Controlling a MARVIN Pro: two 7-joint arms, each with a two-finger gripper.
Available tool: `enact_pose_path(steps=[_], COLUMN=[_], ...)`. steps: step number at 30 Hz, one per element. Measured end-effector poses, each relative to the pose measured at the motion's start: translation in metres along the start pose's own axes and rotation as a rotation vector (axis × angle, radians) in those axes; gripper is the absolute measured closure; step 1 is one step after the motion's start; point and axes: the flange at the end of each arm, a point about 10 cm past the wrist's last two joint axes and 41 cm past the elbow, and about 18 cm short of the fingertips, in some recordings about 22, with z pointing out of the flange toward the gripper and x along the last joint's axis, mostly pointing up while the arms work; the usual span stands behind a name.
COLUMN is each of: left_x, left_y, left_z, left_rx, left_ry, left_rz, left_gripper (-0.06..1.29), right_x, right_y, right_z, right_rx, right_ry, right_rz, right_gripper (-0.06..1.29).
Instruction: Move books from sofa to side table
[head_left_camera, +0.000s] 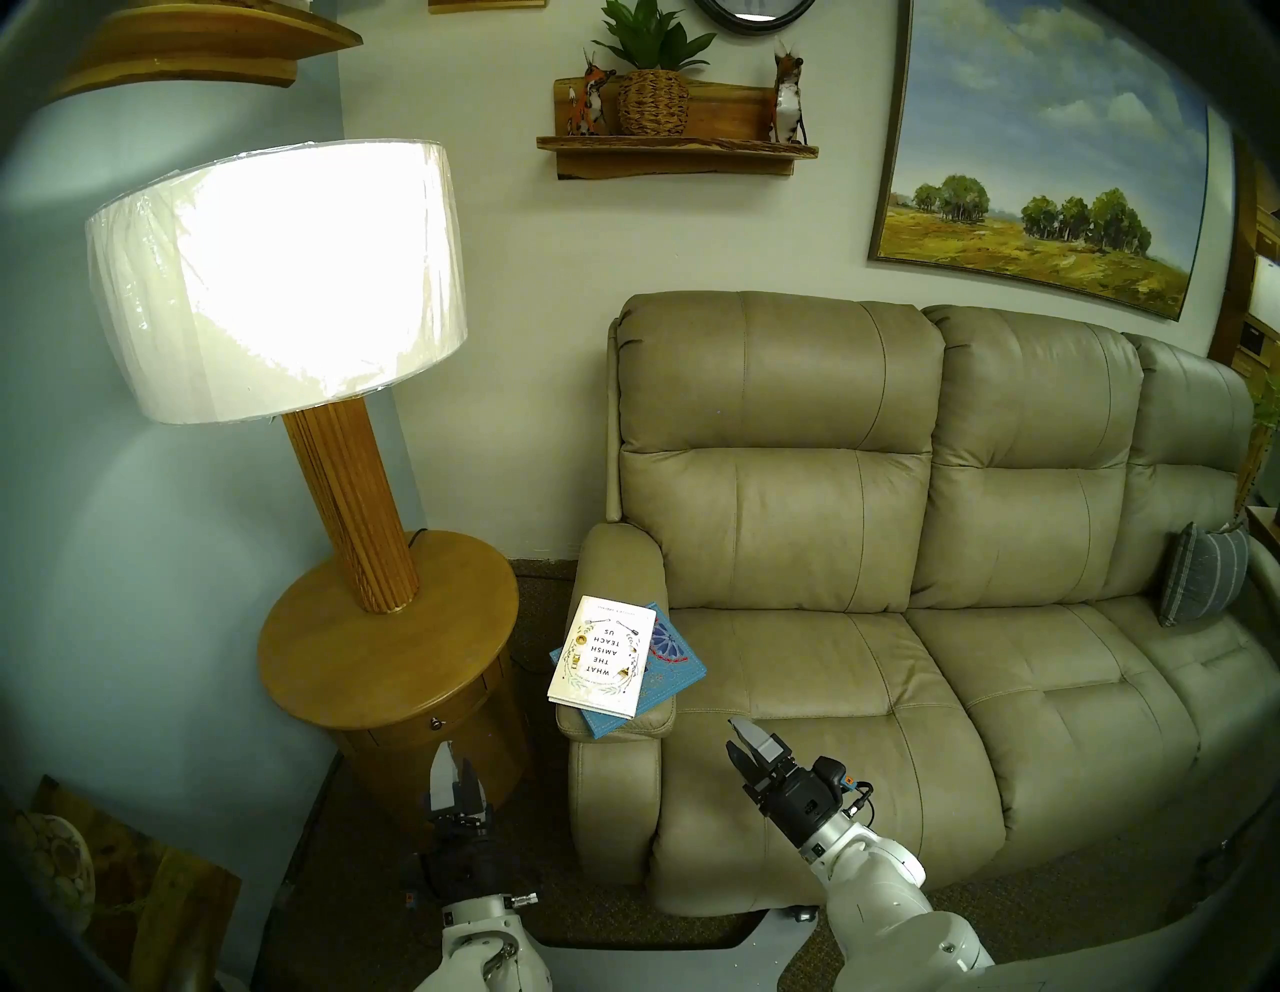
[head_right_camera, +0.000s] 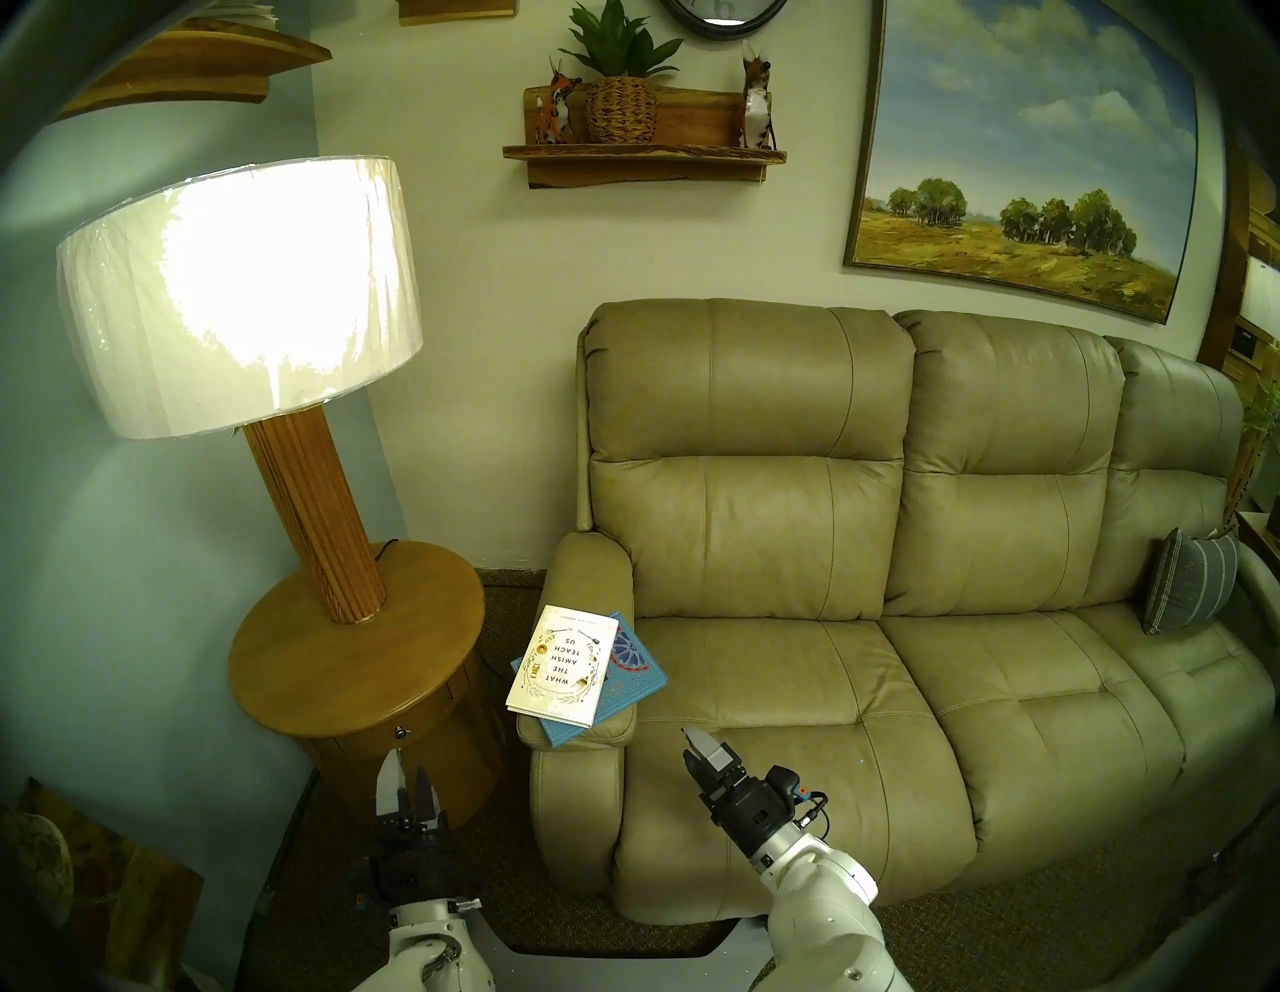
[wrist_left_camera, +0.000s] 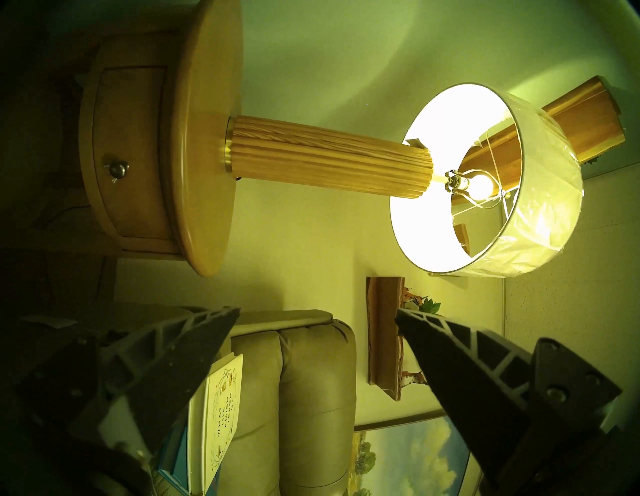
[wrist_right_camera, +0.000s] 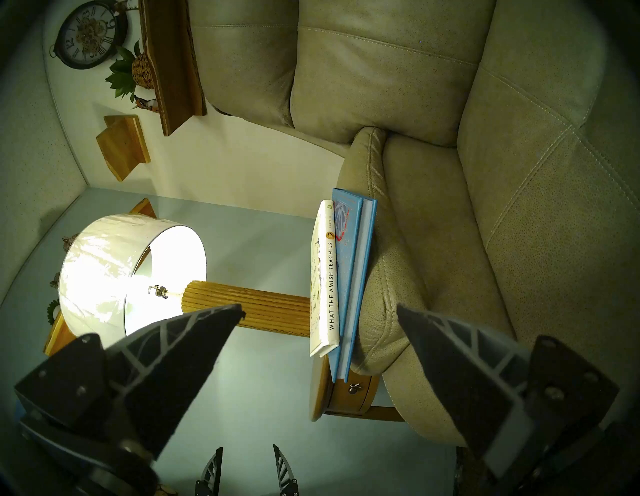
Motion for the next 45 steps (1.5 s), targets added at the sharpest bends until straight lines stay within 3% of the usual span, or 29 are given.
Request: enact_pose_path(steps=[10,23,45], left_x=[-0.007,-0.013,-0.053], left_y=[-0.001,-0.02,-0.038], left_z=[0.01,0.03,0.071], left_rx=[0.011,0.064,0.068], left_ry=[-0.034,-0.082,-0.109], left_rz=[-0.024,-0.018,-0.021], left_gripper=[-0.02,-0.02,-0.02], right_x=[0.0,0.0,0.0], right_y=[0.0,0.0,0.0], right_z=[0.0,0.0,-0.001], right_rx=[-0.001,-0.001,-0.003], right_ry=[0.0,0.0,0.0], right_rz=[0.0,0.0,0.0], right_gripper=[-0.01,-0.01,-0.01])
